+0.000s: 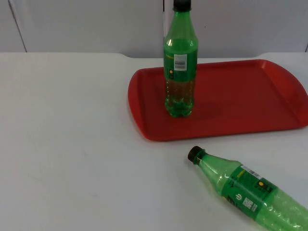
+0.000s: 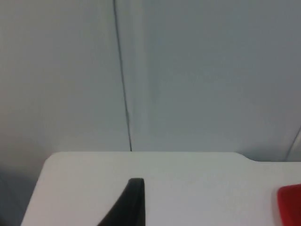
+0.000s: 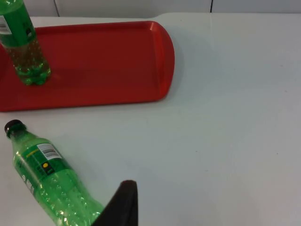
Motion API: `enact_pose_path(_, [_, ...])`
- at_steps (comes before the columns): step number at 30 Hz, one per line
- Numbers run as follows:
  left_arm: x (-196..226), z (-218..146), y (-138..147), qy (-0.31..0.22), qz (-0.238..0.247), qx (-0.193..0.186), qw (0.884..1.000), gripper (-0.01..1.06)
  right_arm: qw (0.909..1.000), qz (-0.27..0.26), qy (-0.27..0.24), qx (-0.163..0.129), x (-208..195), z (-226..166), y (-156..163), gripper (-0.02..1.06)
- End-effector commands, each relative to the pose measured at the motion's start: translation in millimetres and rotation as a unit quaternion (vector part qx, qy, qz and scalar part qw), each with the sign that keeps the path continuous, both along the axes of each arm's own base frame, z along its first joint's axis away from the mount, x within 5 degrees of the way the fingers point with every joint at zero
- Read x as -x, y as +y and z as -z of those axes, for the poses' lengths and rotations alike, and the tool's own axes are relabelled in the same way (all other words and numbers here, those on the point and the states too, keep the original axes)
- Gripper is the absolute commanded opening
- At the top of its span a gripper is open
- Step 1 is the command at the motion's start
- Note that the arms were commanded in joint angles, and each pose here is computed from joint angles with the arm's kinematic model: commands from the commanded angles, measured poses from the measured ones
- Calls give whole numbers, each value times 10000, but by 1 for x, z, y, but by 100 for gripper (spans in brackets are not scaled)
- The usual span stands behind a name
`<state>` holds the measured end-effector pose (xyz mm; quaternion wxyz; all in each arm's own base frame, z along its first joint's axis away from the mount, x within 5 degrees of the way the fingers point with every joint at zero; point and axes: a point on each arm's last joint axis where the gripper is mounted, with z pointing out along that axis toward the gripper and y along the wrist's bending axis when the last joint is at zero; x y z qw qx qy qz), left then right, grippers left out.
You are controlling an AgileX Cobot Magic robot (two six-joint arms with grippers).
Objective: Place the bottle upright on the tray.
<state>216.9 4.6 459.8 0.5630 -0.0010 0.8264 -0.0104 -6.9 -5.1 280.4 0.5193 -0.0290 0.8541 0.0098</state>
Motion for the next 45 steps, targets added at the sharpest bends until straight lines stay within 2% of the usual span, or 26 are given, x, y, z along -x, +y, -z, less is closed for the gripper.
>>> enact_pose_path(1, [7,2,-3,-107,116,92,9998,105,10000,-11,-19,-1,0,0,0,105])
enact_pose_path(9, [43,33,-13,-788,332,-57,9963,105,10000,-11,-19,-1,0,0,0,105])
enact_pose_path(17, [75,41,-25,-1038,751,-39,9917,105,10000,-11,-19,-1,0,0,0,105])
enact_pose_path(26, [102,65,-35,-913,1313,33,9871,105,10000,-11,-19,-1,0,0,0,105])
enact_pose_path(34, [123,90,-33,-587,1414,101,9882,105,10000,-11,-19,-1,0,0,0,105])
enact_pose_path(45, [164,93,-26,-474,1531,42,9871,105,10000,-11,-19,-1,0,0,0,105])
